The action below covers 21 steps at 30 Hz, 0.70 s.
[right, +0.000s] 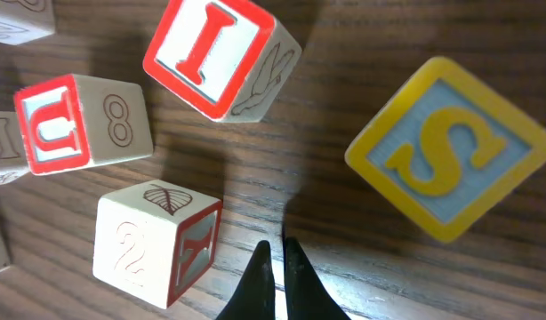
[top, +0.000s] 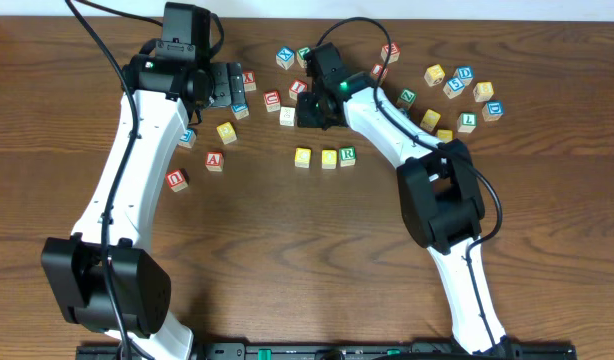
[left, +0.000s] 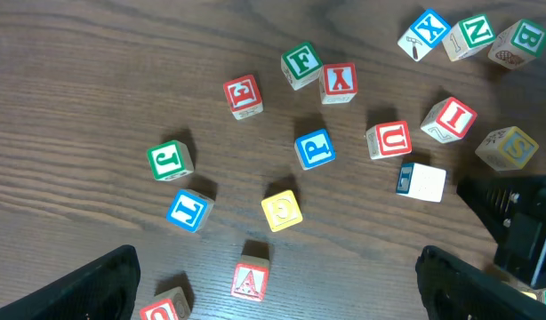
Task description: Spell out CORL
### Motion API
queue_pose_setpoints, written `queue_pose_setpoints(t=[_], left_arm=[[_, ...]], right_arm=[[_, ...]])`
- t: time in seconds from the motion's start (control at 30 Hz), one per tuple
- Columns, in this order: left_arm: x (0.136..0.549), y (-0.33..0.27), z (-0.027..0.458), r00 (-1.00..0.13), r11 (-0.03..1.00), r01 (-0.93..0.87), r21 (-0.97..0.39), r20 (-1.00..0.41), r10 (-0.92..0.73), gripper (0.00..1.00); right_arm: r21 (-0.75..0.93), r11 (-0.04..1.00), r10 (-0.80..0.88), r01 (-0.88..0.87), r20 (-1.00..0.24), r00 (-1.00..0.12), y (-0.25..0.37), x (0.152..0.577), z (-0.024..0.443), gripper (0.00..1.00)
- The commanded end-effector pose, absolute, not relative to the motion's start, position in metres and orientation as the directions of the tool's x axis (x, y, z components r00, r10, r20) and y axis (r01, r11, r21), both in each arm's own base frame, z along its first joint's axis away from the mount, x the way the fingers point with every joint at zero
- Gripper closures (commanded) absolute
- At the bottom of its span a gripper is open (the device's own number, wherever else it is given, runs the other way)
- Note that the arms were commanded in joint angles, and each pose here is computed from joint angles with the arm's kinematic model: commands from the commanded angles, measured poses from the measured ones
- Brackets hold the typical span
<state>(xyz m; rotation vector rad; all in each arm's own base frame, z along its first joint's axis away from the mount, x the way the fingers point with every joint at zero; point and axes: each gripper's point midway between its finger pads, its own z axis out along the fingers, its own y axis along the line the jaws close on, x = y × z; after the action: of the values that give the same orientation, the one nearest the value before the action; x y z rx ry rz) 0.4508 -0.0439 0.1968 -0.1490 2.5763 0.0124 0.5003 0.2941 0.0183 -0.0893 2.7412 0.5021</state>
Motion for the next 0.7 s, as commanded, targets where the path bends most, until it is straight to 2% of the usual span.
queue_pose_setpoints(t=[0.0,0.3,0.67], left_arm=[[0.452,-0.044,0.190,-0.849,0.994,-0.107,-0.014,-0.519,-0.099,0.02],[0.452,-0.044,0.190,-0.849,0.994,-0.107,-0.014,-0.519,-0.099,0.02],[0.452,-0.044,0.190,-0.849,0.994,-0.107,-0.014,-0.519,-0.099,0.02]], right_arm=[[0.394,0.897,-0.034,-0.202,-0.394,-0.919,0.308,0.512,0.042,0.99],[0.433,0.851,-0.094,-0.296,-0.429,-0.898,0.332,0.507,0.053,0.99],[0.395,0.875,-0.112,-0.281,-0.400,-0.910,0.331,0.496,0.036,0.99]])
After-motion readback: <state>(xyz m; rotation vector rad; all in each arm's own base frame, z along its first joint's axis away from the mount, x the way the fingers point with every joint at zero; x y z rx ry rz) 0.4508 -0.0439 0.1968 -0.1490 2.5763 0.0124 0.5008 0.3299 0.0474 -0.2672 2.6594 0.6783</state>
